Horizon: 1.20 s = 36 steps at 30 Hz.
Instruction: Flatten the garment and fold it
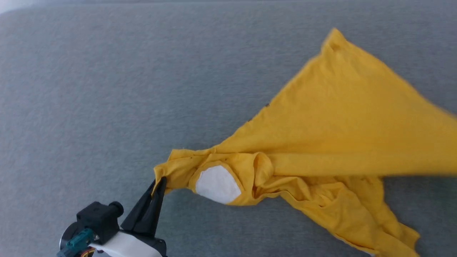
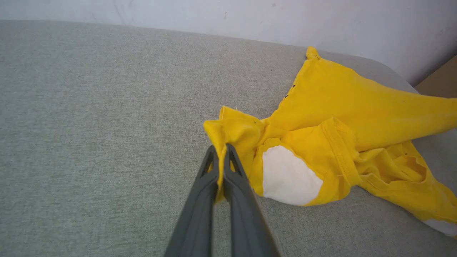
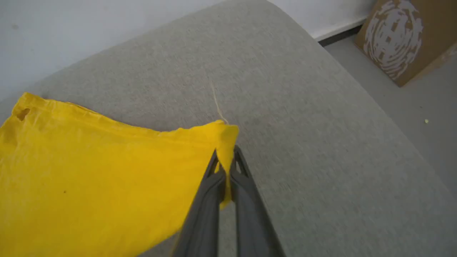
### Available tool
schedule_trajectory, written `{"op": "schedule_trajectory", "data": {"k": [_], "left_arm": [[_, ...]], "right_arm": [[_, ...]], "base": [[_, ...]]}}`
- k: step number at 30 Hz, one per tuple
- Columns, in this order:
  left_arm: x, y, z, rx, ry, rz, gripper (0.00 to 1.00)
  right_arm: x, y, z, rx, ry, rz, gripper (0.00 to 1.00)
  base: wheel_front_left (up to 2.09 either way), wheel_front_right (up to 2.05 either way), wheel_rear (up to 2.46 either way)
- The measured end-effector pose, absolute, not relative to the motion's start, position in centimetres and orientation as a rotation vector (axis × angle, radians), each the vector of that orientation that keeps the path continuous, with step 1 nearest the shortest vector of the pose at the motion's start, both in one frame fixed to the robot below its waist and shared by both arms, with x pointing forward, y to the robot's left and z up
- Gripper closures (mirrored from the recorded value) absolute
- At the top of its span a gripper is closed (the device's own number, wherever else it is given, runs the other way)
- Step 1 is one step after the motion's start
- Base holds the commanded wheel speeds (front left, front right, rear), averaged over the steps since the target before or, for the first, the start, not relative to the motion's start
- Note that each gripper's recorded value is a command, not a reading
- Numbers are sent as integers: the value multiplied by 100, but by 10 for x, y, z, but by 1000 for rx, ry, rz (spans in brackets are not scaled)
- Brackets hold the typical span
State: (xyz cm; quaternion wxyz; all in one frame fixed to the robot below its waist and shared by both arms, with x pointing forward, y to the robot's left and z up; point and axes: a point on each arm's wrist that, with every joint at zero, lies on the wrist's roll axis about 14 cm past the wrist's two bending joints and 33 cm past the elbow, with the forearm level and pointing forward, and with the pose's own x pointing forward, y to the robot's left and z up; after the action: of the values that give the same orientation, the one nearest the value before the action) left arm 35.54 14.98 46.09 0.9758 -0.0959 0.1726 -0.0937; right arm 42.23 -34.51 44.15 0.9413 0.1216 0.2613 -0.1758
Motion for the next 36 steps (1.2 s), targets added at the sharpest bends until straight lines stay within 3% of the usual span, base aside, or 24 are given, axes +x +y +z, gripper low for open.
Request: {"op": "schedule_trajectory", "data": {"k": [6, 11, 12, 13, 17, 24, 30, 36], "left_arm": [[360, 123, 465, -220, 334, -278, 100], [360, 111, 462, -218, 349, -323, 100], [360, 109, 463, -217, 346, -330, 100], [359, 107, 464, -218, 341, -341, 100], [358, 102, 469, -217, 332, -360, 100], [359, 100, 470, -225, 323, -368, 100], [368, 99, 469, -234, 314, -368, 100], [378, 99, 464, -229, 319, -371, 100]], "right_arm": [[275, -387, 407, 289, 680, -630, 100], [226, -381, 371, 386, 731, -681, 100], [226, -378, 370, 396, 714, -675, 56], [229, -375, 370, 399, 691, -667, 0], [269, -366, 397, 359, 557, -586, 0], [369, -344, 500, 184, 310, -342, 0], [439, -300, 518, 99, 341, -160, 0], [488, -275, 483, 47, 492, -70, 0]], "base": [[0, 0, 0], [0, 0, 0], [0, 0, 0], [0, 0, 0], [0, 0, 0], [0, 0, 0], [0, 0, 0], [0, 0, 0]]}}
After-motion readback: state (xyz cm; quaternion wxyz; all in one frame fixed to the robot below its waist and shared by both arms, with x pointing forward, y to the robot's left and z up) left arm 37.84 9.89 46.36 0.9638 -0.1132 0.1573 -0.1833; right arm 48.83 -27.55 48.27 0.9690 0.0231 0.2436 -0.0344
